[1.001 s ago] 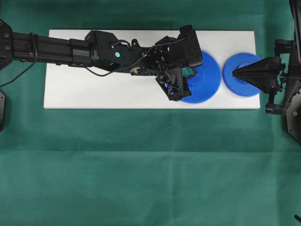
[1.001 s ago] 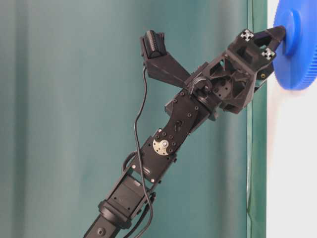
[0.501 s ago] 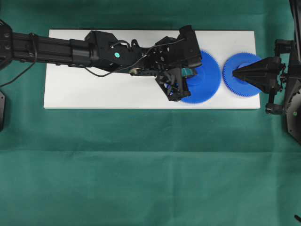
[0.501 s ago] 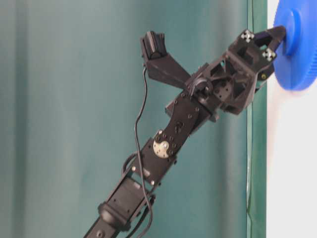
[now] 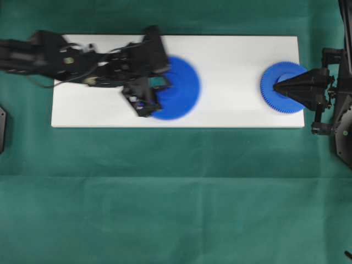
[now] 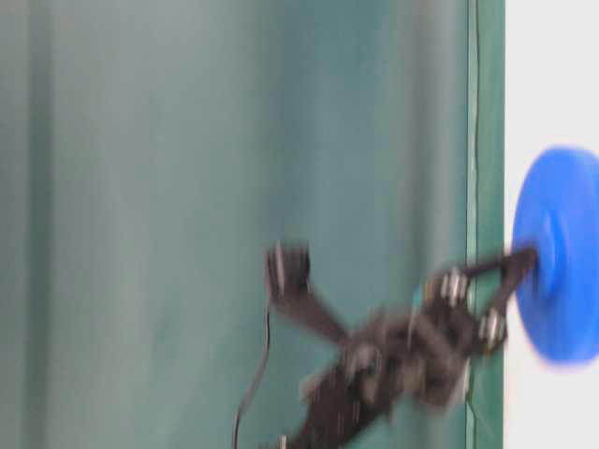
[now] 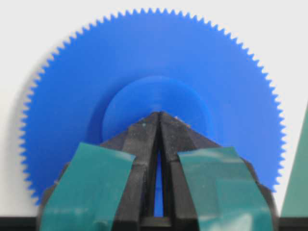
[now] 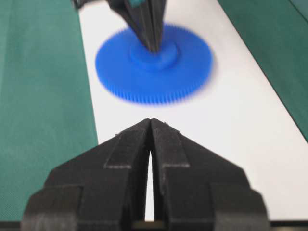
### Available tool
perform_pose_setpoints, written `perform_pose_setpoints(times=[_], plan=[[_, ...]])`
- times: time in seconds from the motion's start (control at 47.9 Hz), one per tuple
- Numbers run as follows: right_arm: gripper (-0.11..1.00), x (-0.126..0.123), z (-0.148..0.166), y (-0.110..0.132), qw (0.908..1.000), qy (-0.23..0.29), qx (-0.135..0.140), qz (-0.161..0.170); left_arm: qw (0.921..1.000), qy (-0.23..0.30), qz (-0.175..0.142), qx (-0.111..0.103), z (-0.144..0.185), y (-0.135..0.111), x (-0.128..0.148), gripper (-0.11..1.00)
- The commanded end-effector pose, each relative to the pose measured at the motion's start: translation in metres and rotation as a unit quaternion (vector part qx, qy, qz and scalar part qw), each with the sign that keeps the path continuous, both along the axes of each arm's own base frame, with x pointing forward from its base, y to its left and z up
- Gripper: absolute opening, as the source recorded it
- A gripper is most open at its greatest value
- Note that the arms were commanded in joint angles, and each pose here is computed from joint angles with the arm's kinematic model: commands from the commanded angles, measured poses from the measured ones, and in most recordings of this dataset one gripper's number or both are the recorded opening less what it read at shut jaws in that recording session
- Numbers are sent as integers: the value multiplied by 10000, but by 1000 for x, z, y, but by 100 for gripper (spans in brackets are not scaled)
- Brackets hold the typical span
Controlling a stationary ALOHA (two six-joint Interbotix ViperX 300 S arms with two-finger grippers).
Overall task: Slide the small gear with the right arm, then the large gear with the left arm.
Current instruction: 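Slide the large gear back left to the board's left end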
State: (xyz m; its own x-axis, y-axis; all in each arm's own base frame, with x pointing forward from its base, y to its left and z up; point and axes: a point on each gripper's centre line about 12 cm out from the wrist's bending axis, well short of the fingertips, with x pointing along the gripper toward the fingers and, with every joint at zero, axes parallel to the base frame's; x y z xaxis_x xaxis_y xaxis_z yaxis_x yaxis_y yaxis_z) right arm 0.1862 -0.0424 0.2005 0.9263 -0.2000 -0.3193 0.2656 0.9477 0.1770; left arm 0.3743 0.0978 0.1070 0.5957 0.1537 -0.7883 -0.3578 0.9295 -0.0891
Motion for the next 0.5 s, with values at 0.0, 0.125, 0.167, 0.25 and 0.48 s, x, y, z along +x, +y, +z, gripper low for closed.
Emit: perform_pose_setpoints(times=[0.0,0.125,0.167,0.25,0.48], plan=[[52,2,5,0,9999,-97,-19,18,9985,342,373,-228,-15,2,-45,-1],[52,2,6,0,9999,-111,-22,18,9971,305,627,-294,-7,4,-76,-1],[53,2,7,0,9999,-130,-12,13,9970,296,657,-293,-5,2,-87,-1],[53,2,7,0,9999,-146,-8,11,9968,265,693,-290,-2,-1,-99,-1],[52,3,9,0,9998,-181,8,7,9958,342,784,-320,-2,-7,-132,-1]])
